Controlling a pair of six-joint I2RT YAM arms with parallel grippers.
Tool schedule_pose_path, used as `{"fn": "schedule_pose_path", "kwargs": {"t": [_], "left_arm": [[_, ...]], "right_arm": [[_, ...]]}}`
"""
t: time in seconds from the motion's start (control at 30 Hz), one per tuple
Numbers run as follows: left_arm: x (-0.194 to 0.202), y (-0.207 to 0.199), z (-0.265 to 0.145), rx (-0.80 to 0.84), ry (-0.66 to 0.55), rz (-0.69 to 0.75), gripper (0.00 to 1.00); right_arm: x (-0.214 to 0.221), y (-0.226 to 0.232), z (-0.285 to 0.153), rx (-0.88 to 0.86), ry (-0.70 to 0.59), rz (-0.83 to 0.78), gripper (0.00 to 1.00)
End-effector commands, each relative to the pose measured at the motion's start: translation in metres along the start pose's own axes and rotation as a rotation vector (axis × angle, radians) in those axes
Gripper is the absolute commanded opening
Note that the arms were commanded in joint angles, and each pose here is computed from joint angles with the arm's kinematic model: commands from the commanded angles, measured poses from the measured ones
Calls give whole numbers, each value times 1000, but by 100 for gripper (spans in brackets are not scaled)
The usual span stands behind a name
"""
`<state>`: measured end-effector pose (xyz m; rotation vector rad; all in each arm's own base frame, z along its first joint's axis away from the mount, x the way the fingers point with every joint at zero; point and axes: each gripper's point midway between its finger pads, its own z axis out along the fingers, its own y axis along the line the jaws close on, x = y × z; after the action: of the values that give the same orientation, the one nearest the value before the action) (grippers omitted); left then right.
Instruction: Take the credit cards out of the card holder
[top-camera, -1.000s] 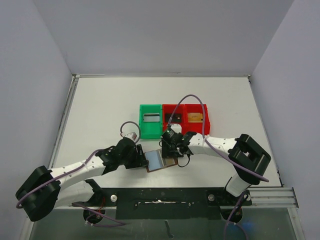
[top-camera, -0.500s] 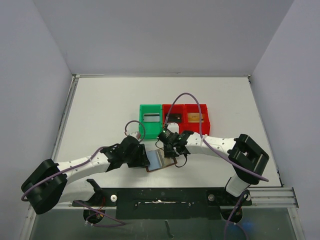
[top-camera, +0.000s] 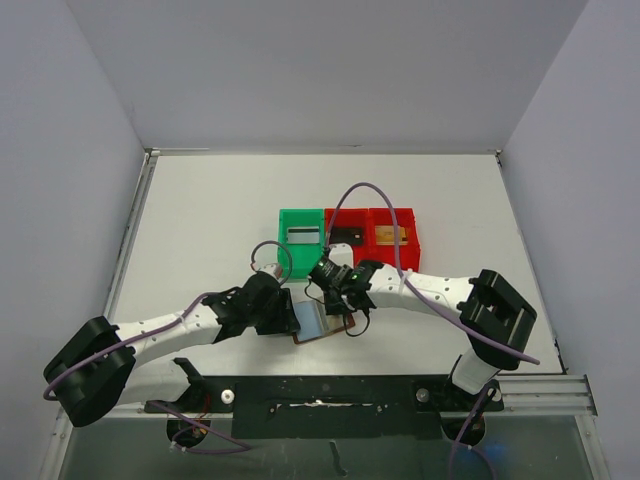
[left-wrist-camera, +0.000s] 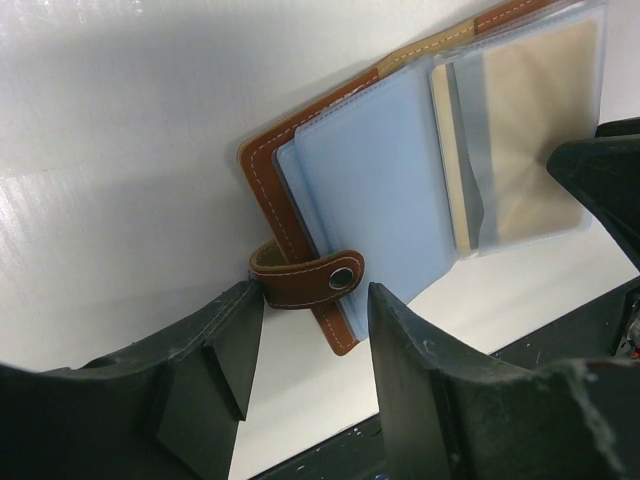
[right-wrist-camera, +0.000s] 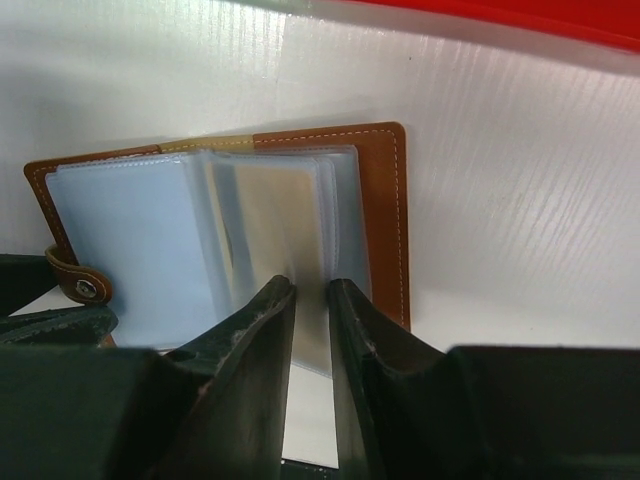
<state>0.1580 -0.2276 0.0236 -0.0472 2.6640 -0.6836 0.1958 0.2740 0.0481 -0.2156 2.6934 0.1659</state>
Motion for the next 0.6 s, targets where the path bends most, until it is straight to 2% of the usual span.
{"fn": "schedule_pose_path", "kwargs": {"t": [0.0,0.23,0.5,0.57], "left_arm": [[-8,-10,-2,10,-17,25,45],[-8,-11,-2,10,-16,29,45],[-9,-13,-2,13,-18,35,44],[-8,-14,-2,15,-17,36,44]], "right_arm": [[-15,10,-10,-5,-55,-10,22],[-13,7,-9,22,-50,-23,22],[-9,6,-5,37,-39,-39,8],[-10,8,-7,23,-39,-42,8]]}}
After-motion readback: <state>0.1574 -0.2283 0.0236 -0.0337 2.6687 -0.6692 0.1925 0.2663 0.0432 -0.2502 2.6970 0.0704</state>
